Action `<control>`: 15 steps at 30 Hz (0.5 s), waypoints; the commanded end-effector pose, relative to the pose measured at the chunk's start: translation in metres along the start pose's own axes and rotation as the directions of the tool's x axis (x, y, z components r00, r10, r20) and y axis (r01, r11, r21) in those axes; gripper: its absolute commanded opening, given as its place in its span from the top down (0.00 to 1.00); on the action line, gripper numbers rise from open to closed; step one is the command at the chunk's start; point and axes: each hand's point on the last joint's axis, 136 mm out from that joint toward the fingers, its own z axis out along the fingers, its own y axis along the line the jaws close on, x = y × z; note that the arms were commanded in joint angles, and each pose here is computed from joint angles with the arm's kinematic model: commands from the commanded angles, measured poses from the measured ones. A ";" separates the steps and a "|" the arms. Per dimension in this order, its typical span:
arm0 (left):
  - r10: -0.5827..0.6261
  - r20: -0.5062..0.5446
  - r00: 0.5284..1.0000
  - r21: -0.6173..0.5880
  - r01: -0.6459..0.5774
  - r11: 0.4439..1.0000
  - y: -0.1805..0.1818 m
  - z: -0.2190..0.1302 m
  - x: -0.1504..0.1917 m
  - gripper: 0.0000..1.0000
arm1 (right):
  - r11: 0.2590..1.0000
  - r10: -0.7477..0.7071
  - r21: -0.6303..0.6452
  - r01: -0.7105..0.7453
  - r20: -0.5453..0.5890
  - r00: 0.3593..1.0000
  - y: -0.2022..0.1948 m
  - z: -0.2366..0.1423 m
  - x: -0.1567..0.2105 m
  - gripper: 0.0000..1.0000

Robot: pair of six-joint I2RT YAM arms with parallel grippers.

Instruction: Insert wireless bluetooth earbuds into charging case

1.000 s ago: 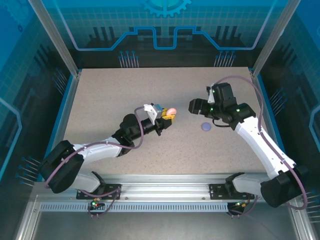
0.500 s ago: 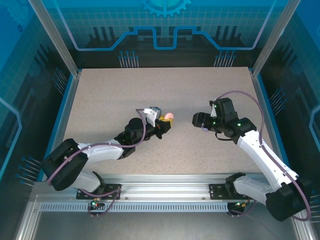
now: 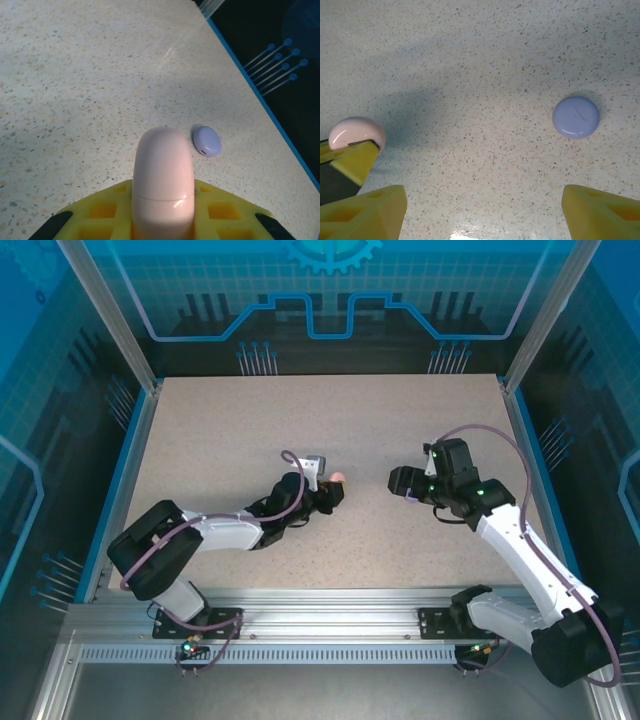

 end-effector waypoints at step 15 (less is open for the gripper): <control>-0.209 -0.141 0.968 -0.206 0.177 0.962 0.038 0.042 0.044 1.00 | 1.000 0.014 0.000 -0.014 0.047 0.999 -0.004 -0.012 -0.009 0.18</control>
